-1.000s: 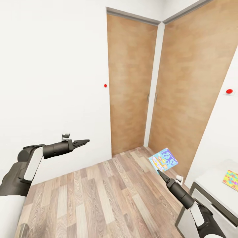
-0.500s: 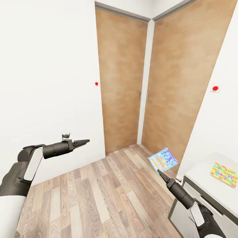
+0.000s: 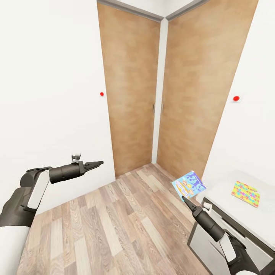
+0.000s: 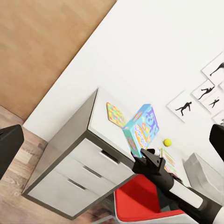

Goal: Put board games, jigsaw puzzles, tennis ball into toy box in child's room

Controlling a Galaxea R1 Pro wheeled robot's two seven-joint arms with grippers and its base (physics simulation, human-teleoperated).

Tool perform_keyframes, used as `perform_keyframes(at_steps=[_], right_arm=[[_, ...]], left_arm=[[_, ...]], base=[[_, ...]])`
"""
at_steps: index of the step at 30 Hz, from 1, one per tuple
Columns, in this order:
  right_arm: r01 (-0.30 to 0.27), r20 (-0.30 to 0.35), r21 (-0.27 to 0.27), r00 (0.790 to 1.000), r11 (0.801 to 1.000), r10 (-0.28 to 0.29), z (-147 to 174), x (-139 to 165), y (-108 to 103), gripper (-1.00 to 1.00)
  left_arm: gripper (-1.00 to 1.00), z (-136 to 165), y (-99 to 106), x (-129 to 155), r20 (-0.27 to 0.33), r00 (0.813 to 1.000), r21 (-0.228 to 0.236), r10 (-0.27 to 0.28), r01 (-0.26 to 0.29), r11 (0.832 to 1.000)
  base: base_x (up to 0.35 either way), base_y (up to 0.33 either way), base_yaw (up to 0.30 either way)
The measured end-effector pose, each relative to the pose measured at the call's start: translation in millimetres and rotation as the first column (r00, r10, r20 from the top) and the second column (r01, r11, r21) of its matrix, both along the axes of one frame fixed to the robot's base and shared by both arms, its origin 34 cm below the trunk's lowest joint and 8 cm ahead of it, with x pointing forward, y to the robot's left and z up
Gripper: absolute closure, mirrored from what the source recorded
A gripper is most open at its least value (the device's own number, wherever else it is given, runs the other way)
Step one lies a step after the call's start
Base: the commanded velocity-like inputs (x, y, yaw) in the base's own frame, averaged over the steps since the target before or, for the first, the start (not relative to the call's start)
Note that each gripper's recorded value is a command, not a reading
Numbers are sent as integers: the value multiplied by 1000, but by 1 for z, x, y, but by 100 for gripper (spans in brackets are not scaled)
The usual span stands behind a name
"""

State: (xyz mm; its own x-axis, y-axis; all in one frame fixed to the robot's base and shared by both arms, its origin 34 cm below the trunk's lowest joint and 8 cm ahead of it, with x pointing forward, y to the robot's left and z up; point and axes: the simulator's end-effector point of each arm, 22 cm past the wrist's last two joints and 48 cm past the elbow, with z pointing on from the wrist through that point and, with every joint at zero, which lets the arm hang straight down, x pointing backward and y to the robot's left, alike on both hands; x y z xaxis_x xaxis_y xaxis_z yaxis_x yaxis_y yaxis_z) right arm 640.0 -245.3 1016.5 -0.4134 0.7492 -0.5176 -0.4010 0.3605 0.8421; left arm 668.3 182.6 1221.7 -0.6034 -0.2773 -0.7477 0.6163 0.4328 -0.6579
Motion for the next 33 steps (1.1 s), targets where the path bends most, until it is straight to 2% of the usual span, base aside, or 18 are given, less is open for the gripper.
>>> perform_keyframes(at_steps=[6,9,11,20,33], right_arm=[[0,14,-6,1000,1000,0,4,1,-3,100],[11,105,-44,994,999,-7,40,9,-9,100],[11,129,-62,992,998,-3,51,8,-11,100],[4,129,-73,992,997,6,53,3,-13,100],[3,137,-73,991,997,7,57,2,-12,100]], left_arm=[[-100,-4,0,2,-8,1000,0,0,0,1000],[-100,-7,0,3,-12,1000,-1,0,0,1000],[-100,-8,0,3,-14,1000,-1,0,0,1000],[-100,-12,1,5,-21,1000,-2,-1,1,1000],[-100,-9,1,3,-14,1000,-2,-1,1,1000]], base=[[0,30,-135],[0,3,-118],[0,1,-116],[0,0,-134],[0,0,-246]])
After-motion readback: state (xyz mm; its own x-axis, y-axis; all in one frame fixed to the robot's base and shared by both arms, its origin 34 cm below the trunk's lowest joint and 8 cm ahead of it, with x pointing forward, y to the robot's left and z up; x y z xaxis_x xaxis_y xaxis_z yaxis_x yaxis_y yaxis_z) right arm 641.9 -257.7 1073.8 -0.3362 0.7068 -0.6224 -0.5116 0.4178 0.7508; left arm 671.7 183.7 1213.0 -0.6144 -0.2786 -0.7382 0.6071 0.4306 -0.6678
